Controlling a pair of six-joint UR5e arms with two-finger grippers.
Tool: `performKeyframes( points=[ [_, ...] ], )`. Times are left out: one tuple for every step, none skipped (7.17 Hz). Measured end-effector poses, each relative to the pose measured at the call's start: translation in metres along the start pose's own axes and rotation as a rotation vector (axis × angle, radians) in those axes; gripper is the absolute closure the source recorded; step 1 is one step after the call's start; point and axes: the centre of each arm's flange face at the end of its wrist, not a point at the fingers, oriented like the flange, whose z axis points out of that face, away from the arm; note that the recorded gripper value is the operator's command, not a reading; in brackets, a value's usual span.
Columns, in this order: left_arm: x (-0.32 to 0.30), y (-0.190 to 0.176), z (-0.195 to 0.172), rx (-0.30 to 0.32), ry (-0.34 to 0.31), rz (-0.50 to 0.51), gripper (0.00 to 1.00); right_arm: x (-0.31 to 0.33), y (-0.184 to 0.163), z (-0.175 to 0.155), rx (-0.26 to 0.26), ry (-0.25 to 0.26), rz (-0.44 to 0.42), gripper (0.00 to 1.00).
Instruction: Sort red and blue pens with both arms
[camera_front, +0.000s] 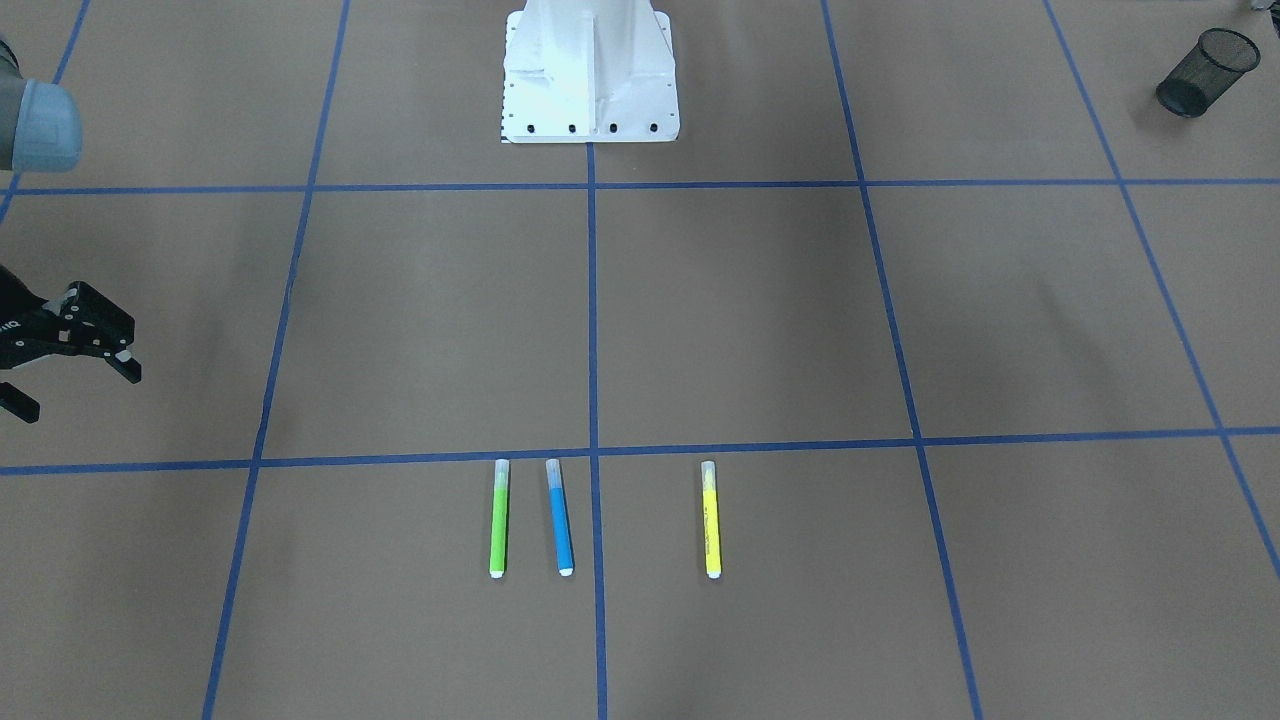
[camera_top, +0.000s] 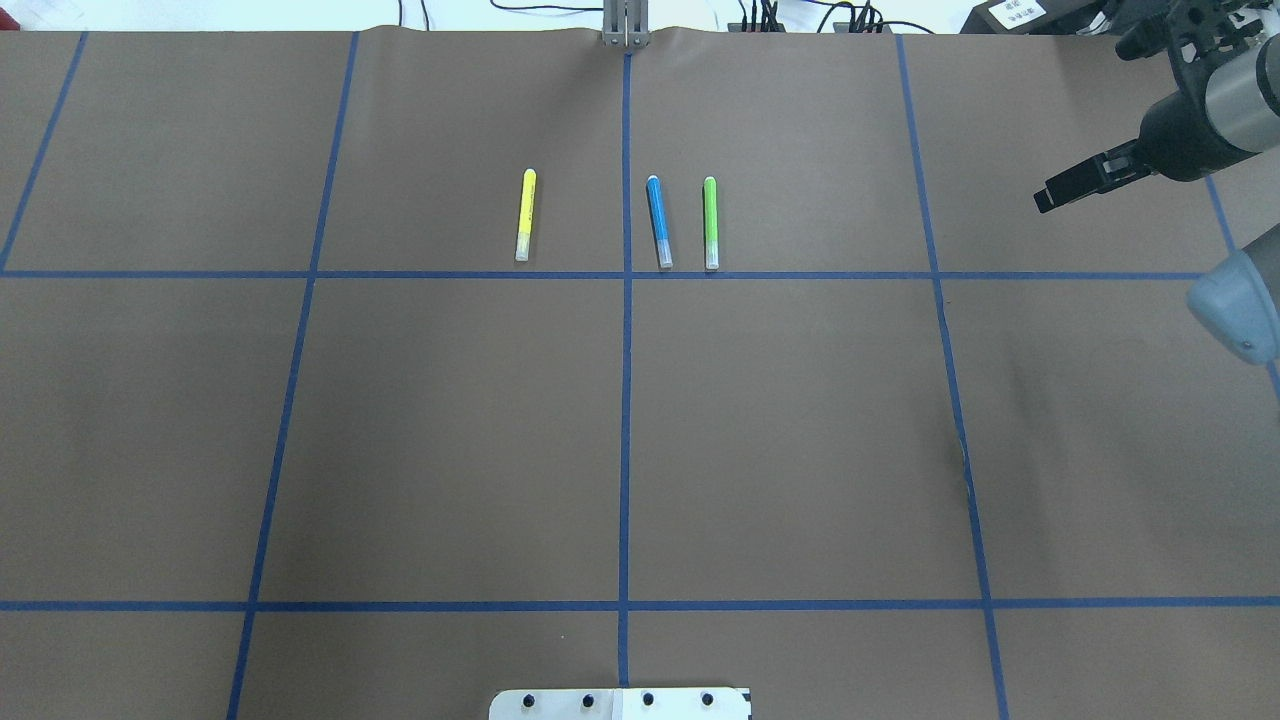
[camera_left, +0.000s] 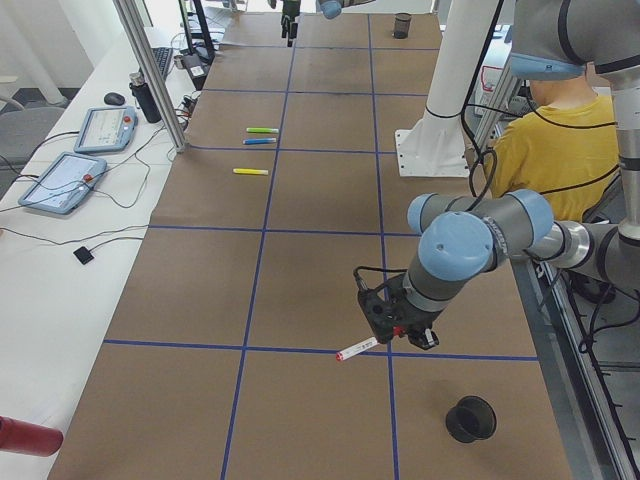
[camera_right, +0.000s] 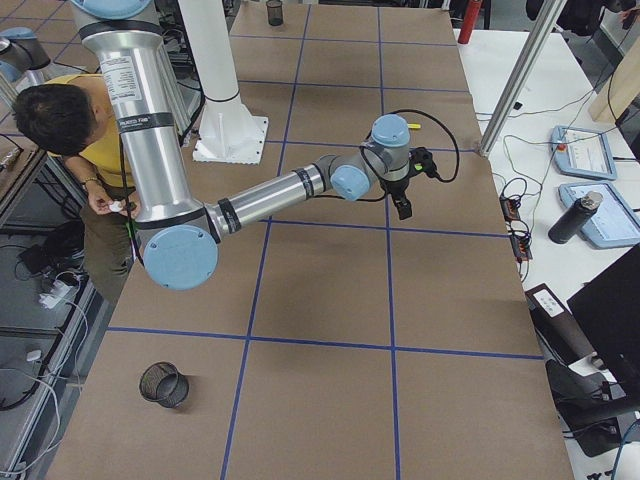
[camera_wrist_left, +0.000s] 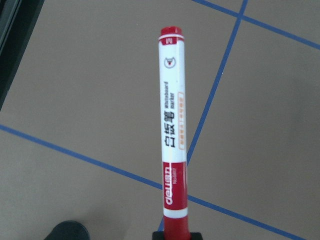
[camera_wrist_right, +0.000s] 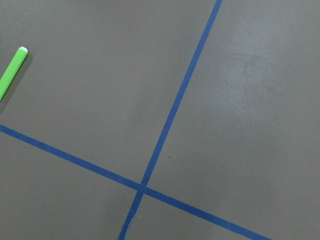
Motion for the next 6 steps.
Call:
performKeyframes(
  points=[
    [-0.028,0.015,0.011,-0.043,0.036,-0.114,1.0,0.0,0.0,0.0,0.0,0.0,0.0,0.0],
    [-0.052,0.031,0.018,-0.091,0.08,-0.24,1.0,0.0,0.0,0.0,0.0,0.0,-0.001,0.0],
    [-0.07,0.049,0.022,-0.138,0.131,-0.363,1.0,-0.001,0.0,0.0,0.0,0.0,-0.001,0.0],
    [-0.084,0.065,0.028,-0.192,0.178,-0.468,1.0,-0.001,0.0,0.0,0.001,-0.001,-0.001,0.0],
    [-0.097,0.079,0.038,-0.248,0.226,-0.566,1.0,0.0,0.0,0.0,0.0,0.0,0.001,0.0],
    [-0.111,0.092,0.049,-0.303,0.279,-0.663,1.0,0.0,0.0,0.0,-0.001,0.0,0.004,0.0]
  ],
)
